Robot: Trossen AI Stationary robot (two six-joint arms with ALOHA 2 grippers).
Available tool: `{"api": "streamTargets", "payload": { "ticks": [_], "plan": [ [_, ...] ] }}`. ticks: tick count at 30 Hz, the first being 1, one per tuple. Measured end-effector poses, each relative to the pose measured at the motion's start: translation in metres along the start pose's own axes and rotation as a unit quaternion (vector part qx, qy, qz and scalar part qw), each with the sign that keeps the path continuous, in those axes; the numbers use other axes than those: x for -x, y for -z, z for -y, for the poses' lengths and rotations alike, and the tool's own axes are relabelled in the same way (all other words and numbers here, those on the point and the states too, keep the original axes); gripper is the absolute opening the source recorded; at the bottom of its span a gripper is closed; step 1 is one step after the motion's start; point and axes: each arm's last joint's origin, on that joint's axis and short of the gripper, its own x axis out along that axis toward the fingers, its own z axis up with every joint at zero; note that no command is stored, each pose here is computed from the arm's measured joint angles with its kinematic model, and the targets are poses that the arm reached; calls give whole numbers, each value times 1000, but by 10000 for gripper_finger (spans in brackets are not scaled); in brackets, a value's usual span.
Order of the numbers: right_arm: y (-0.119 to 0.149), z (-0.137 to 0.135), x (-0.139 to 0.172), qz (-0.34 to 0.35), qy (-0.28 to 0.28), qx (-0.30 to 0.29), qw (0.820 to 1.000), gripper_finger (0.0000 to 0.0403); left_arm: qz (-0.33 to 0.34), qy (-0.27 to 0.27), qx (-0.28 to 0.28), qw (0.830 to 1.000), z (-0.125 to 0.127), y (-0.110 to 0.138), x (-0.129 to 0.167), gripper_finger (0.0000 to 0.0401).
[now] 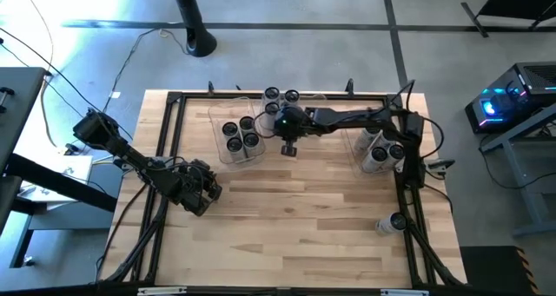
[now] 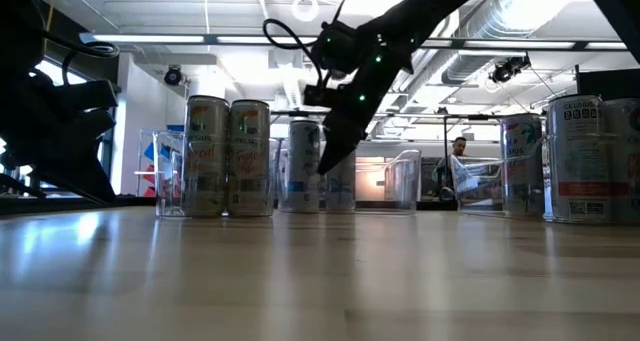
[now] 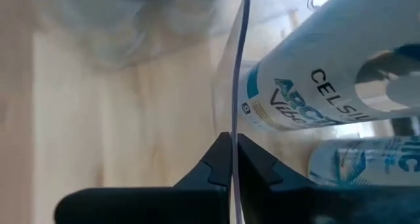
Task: Sort soda cans
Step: Adjust the transparent bins
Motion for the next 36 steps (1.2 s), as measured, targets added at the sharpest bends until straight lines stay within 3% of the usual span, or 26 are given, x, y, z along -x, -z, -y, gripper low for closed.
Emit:
{"api": "streamTargets", "payload": {
  "ticks": [7,14,22,30,36],
  "plan": [
    [5,-25,20,-56,-26,10,998,2,-1,1,1,1000,0,0,0,62],
    [7,-71,32,-98,-51,58,992,2,-2,2,1,1000,0,0,0,62],
    [6,-135,49,-87,-64,138,985,1,-2,2,1,1000,0,0,0,62],
    [14,-174,68,-97,-75,167,978,2,-2,2,1,1000,0,0,0,62],
    [13,-181,98,-67,-46,154,985,58,-1,2,1,1000,0,0,0,62]
  ]
}}
